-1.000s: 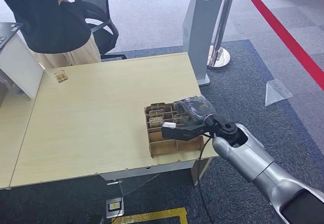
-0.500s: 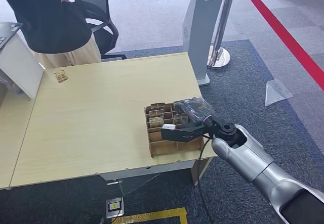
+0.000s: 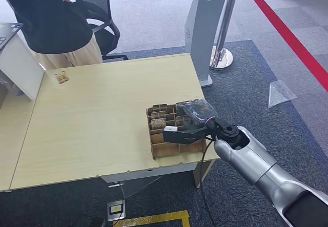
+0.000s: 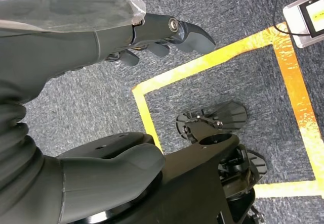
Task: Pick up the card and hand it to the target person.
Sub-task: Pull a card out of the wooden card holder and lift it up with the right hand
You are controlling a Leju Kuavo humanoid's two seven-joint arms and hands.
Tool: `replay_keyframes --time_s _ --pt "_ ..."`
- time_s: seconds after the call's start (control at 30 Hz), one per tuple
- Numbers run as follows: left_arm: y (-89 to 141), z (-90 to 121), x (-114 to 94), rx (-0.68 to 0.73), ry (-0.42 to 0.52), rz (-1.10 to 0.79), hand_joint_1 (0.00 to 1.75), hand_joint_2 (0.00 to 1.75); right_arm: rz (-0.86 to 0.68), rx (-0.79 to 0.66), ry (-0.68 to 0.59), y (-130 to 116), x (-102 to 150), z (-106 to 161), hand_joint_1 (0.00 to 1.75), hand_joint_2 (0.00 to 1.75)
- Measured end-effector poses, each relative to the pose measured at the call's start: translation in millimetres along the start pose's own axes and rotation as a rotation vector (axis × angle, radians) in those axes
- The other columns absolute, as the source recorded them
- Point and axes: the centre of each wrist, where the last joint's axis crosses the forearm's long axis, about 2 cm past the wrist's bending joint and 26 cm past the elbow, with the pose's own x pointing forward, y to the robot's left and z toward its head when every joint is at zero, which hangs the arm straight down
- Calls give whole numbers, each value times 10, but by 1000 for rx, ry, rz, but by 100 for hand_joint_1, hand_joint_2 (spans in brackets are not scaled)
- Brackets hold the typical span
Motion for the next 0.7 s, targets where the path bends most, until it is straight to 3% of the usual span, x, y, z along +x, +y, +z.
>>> replay_keyframes --time_s 0.17,0.7 --pt "-2 1 0 1 0 1 0 175 3 -2 -3 -11 3 -7 155 175" --pt "-18 4 5 -2 0 4 0 175 -2 -9 -44 -60 5 -33 168 175"
